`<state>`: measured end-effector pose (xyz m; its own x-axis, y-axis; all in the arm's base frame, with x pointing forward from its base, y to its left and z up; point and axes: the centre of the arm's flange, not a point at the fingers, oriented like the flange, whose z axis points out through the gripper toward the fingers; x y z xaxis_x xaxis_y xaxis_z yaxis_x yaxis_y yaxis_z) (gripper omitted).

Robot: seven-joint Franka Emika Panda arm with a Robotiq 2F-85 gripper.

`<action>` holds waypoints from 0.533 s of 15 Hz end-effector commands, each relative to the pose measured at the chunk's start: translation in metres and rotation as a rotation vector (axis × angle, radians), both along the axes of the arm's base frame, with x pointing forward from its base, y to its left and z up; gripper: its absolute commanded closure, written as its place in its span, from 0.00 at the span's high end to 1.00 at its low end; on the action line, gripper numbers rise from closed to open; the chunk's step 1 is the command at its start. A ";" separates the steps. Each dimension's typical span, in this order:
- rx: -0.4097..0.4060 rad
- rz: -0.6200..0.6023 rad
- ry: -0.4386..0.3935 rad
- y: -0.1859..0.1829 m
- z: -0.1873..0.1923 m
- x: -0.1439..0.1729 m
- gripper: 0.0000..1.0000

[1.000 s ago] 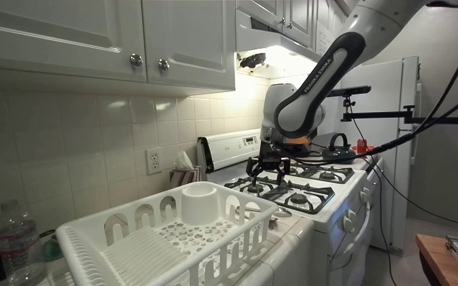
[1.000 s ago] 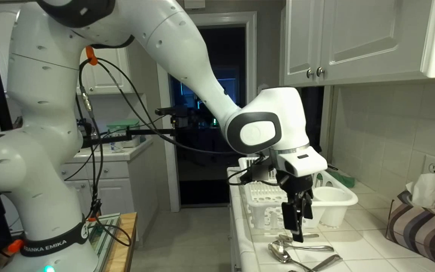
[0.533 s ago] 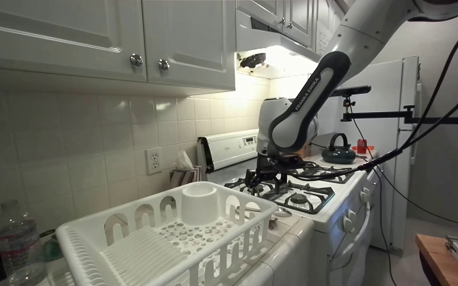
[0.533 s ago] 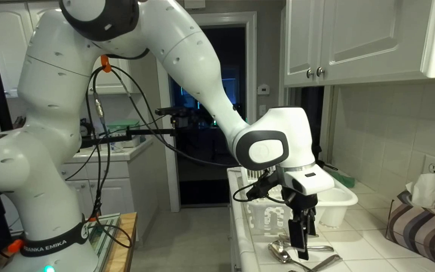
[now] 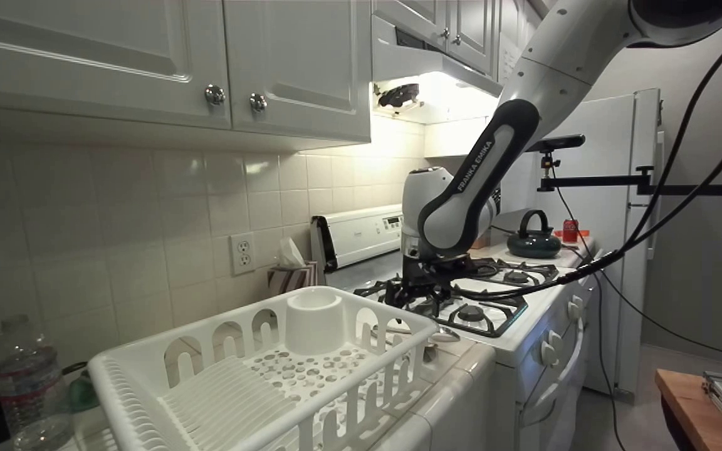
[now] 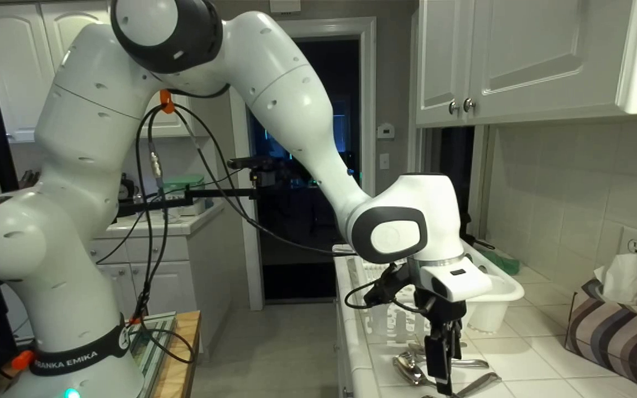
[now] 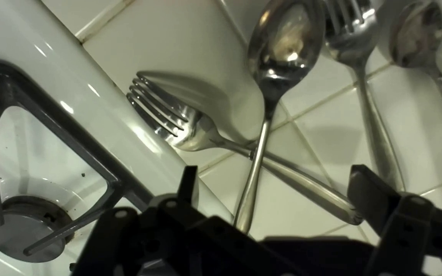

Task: Put one silver fork and spoon on the dishrack.

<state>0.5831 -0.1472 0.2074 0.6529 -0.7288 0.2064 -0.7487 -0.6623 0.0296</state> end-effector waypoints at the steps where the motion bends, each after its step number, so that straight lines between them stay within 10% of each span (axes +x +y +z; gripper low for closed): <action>1: 0.003 -0.007 0.015 -0.003 -0.008 0.006 1.00; 8: 0.015 -0.024 0.029 -0.005 -0.027 0.005 1.00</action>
